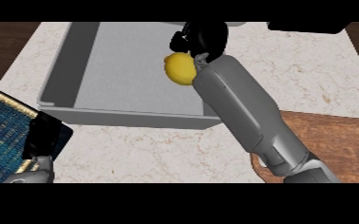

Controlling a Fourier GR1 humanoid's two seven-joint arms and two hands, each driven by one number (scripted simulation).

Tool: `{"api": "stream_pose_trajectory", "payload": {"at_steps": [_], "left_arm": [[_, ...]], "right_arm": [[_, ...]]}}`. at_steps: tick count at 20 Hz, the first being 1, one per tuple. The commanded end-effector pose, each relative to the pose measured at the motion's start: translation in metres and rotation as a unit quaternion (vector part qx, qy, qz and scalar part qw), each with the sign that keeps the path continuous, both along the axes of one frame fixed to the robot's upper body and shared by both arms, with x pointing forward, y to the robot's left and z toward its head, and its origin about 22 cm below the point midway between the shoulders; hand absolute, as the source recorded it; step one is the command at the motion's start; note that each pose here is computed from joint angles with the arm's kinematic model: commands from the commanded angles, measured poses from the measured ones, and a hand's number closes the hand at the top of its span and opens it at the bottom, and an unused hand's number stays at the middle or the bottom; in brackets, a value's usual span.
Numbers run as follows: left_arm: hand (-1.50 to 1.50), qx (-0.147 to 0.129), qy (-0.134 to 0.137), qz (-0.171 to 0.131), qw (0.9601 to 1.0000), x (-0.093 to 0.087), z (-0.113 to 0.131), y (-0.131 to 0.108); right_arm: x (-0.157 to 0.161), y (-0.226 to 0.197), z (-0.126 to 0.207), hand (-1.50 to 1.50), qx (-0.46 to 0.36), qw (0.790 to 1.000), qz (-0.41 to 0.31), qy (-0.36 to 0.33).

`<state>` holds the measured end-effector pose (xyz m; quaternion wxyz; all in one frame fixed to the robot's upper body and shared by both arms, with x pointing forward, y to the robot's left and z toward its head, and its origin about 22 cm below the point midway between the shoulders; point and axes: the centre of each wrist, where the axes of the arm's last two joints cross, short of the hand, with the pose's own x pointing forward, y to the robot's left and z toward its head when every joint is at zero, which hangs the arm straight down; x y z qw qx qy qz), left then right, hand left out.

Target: Pick the lemon from the cutting board and place it in the cardboard box

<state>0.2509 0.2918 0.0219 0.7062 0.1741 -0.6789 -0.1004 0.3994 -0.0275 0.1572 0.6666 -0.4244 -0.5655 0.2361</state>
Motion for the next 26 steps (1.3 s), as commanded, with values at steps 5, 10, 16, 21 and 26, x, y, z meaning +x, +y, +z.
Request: {"api": "stream_pose_trajectory", "payload": {"at_steps": [5, 10, 16, 21, 26], "left_arm": [[0.0, -0.01, 0.011, -0.04, 0.9991, 0.003, -0.009, -0.033], [0.0, -0.012, 0.021, -0.024, 0.9994, 0.005, -0.008, -0.029], [0.0, -0.008, 0.015, -0.017, 0.9997, -0.003, 0.0, -0.011], [0.0, -0.002, 0.023, 0.007, 0.9997, -0.008, 0.0, 0.004], [0.0, -0.015, 0.037, 0.027, 0.9988, -0.015, -0.017, -0.004]], "right_arm": [[0.026, -0.002, -0.013, -1.5, 0.05, 0.998, -0.03, -0.017], [0.026, -0.006, -0.014, -1.5, 0.138, 0.98, -0.066, -0.131], [0.024, -0.018, -0.014, -1.5, 0.238, 0.939, -0.108, -0.222], [0.024, -0.031, 0.0, -1.5, 0.286, 0.91, -0.133, -0.27], [0.007, -0.088, -0.027, -1.5, 0.287, 0.9, -0.165, -0.284]]}}
